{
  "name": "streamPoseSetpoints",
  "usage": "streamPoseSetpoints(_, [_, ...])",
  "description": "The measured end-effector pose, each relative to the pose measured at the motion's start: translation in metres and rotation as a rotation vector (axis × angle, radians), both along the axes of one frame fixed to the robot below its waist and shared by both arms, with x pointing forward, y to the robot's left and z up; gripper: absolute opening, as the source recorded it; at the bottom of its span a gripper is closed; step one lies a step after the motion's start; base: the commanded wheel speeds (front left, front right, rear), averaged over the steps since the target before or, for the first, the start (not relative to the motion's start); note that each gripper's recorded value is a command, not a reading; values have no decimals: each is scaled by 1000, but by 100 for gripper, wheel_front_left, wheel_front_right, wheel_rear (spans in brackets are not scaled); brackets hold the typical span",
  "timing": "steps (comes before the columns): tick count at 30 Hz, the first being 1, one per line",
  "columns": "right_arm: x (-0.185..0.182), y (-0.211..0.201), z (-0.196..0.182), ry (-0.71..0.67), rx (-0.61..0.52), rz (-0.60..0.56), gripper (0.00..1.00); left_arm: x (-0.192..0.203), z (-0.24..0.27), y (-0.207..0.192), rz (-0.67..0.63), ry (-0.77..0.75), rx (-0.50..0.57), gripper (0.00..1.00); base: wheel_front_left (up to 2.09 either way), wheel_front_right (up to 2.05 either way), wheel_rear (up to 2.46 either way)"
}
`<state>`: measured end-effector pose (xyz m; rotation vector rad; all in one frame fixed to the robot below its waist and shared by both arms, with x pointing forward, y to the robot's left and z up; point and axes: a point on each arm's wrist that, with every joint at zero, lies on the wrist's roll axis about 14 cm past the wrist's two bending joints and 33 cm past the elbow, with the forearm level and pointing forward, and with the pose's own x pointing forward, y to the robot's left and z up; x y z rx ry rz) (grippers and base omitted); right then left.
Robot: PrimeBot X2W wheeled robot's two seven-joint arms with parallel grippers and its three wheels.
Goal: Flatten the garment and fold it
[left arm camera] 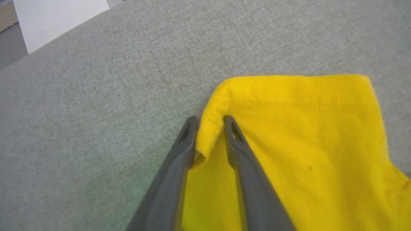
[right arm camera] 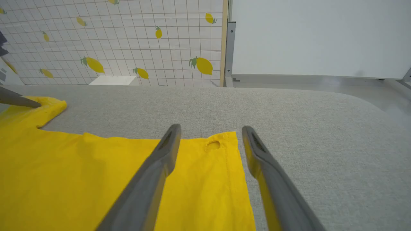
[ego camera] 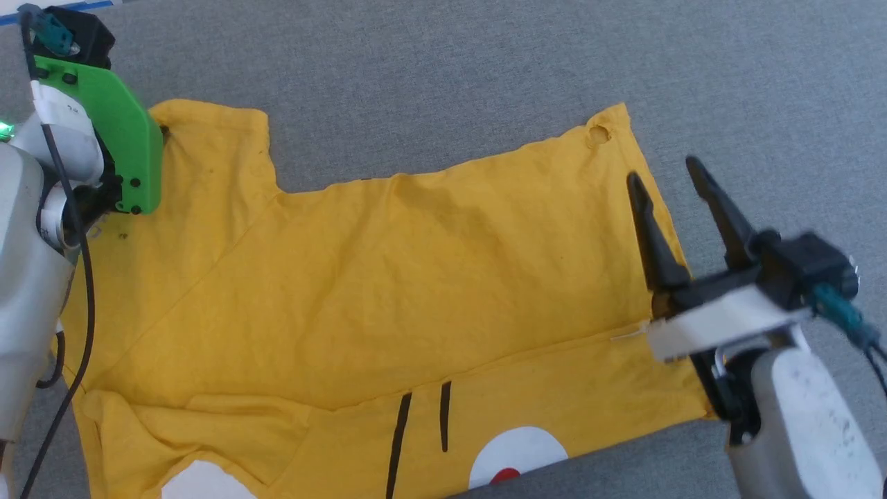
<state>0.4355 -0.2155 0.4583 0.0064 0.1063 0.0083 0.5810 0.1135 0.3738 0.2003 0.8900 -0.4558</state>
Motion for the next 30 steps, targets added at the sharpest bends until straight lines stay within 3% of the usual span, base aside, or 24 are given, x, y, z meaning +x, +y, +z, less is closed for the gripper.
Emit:
streamPoseSetpoints(4, [29,-9,4,59,-56,12,100,-1,1,-3,-13,1,-1,0,0,0,0])
streamPoseSetpoints(9, [60,-17,-17,278,-60,5,100,-3,3,-2,-17,-2,-5,0,0,0,0])
streamPoseSetpoints(14, [64,-28,-60,593,1,-34,100,-4,2,0,-18,-6,-8,0,0,0,0])
streamPoseSetpoints(19, [65,-21,-82,775,7,-14,98,-4,1,1,-21,-14,-14,0,0,0,0])
streamPoseSetpoints(20, [66,-21,-82,788,0,-12,93,-4,1,2,-20,-15,-15,0,0,0,0])
streamPoseSetpoints(21, [68,-21,-82,799,-14,-9,49,-3,1,2,-19,-16,-16,0,0,0,0])
streamPoseSetpoints(22, [70,-20,-82,810,-26,-4,41,-3,1,2,-18,-21,-19,0,0,0,0])
streamPoseSetpoints(25, [72,-16,-84,837,-43,12,0,-4,1,3,-18,-27,-27,0,0,0,0])
streamPoseSetpoints(30, [75,-15,-78,815,-49,16,0,9,20,1,-20,-170,-62,0,0,0,0])
